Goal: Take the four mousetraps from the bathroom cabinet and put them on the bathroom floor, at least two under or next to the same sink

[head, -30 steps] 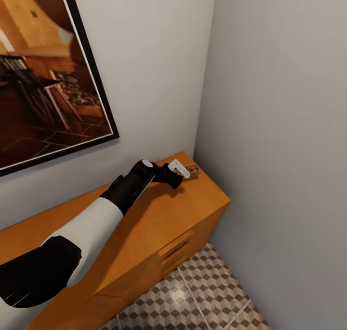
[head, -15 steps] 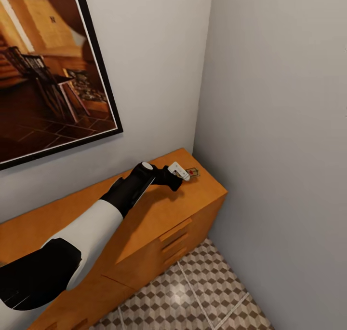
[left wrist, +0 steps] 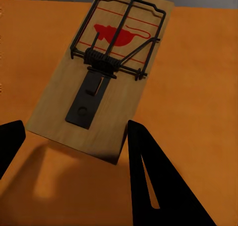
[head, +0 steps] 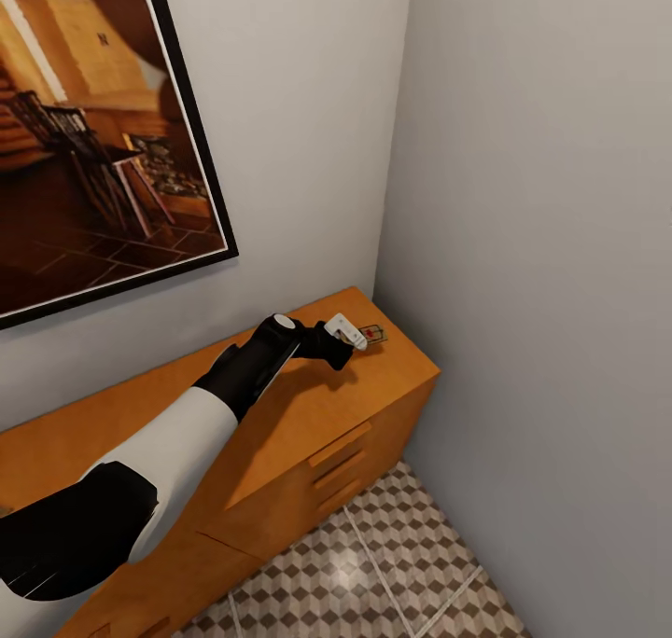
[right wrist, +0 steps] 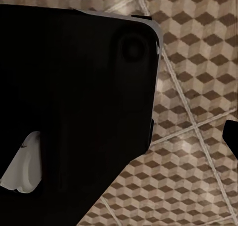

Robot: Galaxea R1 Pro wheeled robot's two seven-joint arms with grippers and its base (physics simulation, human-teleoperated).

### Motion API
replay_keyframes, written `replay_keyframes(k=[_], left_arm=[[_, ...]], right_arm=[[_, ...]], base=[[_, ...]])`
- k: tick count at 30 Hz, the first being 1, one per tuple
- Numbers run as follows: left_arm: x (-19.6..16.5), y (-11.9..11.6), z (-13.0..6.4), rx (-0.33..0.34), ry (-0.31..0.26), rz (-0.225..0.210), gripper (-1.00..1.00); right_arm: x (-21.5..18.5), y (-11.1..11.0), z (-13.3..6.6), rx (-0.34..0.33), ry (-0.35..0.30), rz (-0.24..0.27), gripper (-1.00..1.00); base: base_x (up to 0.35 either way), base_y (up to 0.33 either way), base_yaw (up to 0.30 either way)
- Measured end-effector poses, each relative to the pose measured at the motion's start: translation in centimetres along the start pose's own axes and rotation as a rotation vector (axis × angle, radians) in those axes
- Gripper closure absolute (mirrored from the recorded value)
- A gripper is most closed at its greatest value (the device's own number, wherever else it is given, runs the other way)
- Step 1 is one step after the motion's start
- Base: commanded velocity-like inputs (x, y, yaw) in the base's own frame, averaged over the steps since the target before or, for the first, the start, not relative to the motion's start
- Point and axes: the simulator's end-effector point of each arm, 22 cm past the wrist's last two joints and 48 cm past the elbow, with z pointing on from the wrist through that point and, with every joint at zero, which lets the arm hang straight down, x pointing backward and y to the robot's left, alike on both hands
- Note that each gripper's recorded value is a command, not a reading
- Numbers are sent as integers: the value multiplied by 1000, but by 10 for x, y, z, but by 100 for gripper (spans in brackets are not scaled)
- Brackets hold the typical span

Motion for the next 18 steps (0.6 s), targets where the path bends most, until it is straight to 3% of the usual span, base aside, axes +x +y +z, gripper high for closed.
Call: replay_keyframes(k=[12, 18], left_arm=[[0, 0, 0, 0, 0, -1, 100], [0, 0, 1, 1, 0, -1, 100]], right_arm=[[-4, -1, 1, 1, -8, -1, -100], [-4, -1, 1, 2, -8, 0, -100]], base=[[-1, 0, 0], [-174, 0, 3]])
